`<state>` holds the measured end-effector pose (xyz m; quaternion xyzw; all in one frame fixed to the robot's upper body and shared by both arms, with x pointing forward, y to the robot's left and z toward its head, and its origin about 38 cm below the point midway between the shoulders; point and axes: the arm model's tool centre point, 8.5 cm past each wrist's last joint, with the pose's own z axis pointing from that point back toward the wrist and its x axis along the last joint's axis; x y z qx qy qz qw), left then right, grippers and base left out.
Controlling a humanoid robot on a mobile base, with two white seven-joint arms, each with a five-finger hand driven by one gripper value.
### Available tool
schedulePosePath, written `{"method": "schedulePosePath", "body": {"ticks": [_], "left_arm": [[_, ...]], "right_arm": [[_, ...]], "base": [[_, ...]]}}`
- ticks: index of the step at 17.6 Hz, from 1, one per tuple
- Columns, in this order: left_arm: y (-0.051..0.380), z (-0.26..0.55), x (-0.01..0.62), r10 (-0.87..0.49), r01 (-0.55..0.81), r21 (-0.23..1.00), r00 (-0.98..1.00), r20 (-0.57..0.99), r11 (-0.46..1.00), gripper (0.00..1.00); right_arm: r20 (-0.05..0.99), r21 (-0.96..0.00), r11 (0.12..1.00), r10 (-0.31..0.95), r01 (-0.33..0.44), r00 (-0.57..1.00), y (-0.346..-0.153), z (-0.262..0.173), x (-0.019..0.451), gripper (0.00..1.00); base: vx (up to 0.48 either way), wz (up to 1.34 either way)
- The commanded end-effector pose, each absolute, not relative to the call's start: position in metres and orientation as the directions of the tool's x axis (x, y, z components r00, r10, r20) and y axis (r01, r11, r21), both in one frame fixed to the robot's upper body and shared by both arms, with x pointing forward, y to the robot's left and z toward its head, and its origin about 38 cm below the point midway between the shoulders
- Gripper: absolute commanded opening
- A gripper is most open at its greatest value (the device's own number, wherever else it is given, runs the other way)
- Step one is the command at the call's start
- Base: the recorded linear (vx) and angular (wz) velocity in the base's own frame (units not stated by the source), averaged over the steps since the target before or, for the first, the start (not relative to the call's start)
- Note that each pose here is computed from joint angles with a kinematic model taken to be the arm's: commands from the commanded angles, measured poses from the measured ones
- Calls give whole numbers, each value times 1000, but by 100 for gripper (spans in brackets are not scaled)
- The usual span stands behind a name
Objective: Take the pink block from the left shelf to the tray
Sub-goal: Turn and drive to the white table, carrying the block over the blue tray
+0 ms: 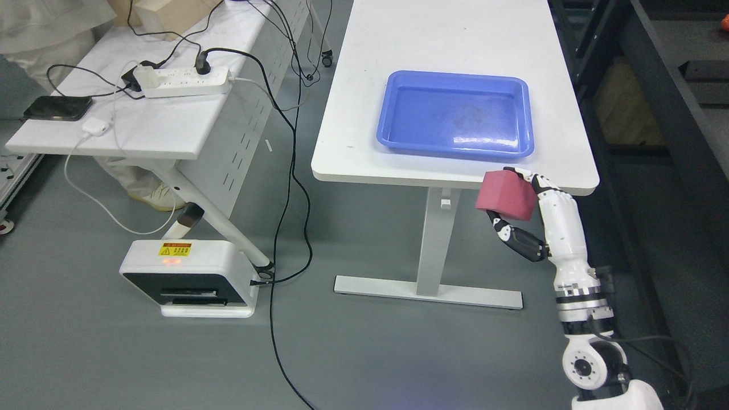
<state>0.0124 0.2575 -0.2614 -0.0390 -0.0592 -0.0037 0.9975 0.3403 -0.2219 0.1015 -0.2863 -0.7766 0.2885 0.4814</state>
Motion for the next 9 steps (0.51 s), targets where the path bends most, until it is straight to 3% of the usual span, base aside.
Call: {"method": "schedulePosePath", "body": {"ticks": [1, 9], "left_arm": [[268, -261, 5, -5, 12, -62, 993, 115, 998, 100], [268, -261, 5, -5, 12, -62, 993, 115, 998, 100]], "right_arm": [[566, -734, 658, 730, 168, -383, -223, 105, 343, 3], [555, -744, 649, 734, 162, -391, -220, 107, 346, 3]], "base": [[265, -147], [272, -94]]}}
